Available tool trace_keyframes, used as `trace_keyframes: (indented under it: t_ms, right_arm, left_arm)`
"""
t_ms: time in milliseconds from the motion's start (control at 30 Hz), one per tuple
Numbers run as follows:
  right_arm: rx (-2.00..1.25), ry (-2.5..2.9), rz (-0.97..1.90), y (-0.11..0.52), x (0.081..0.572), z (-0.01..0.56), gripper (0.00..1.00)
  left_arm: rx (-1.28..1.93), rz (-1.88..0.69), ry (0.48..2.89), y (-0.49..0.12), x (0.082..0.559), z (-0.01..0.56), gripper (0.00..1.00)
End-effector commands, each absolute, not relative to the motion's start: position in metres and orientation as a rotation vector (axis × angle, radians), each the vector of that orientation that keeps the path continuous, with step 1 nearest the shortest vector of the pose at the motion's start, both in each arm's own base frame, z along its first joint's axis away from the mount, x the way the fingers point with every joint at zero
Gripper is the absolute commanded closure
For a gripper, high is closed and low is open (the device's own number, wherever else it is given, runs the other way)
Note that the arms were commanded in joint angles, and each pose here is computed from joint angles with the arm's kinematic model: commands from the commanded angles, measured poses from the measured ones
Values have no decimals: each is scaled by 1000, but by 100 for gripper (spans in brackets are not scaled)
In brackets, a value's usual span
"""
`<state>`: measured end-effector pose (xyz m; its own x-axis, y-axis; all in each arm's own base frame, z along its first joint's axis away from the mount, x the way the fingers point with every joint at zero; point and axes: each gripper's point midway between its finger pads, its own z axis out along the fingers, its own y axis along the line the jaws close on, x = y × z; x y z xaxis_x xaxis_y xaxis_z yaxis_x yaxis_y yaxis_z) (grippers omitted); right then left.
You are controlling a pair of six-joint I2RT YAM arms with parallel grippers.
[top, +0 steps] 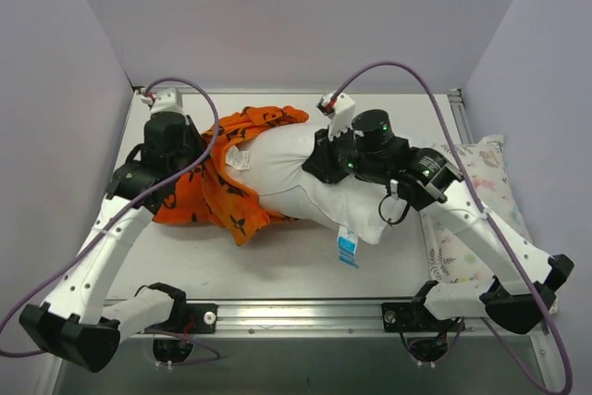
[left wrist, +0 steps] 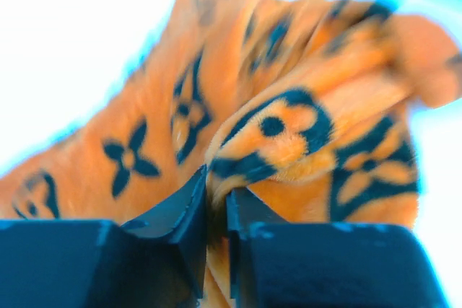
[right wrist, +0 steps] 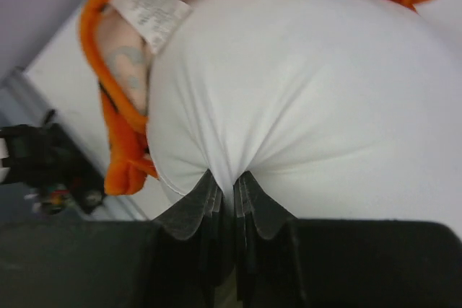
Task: Remove the pillowcase from the pillow
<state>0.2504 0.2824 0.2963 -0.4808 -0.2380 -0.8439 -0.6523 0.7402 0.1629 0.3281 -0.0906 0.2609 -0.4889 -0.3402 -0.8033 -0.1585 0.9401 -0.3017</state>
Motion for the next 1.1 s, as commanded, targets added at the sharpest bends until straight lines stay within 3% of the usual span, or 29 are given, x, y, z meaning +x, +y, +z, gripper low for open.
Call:
trace_keyframes:
  t_ms: [0,67,200,267,333,533,900,1033,1067]
  right_arm:
    - [-712,1845,1158,312,190,404,100]
    - [-690,1826,1239,316,188,417,100]
    - [-407,1893,1462,311,227,418,100]
    - [-238,1932,1512,307,264,392,100]
    - [33,1997,1549,285,308,363,100]
    - [503,2235,1347,249,382,206,100]
    - [569,2446,1037,225,419,119,100]
    - [521,2484,962,225,429,112,100]
    - [511,2503,937,224,426,110,100]
  left_arm:
    - [-340,-245,1908,-78,312,345,75]
    - [-318,-257,1867,-78,312,370,65]
    - [-254,-256,1940,-98,343,363,61]
    - [-228,-285,1989,-112,357,350,61]
    - [-183,-316,2058,-131,377,327,54]
    - [-46,-354,2118,-171,385,299,23]
    - [-80,-454,1668,-155,325,420,6]
    - [-75,-423,1668,-155,304,409,4]
    - [-70,-389,1720,-156,304,381,4]
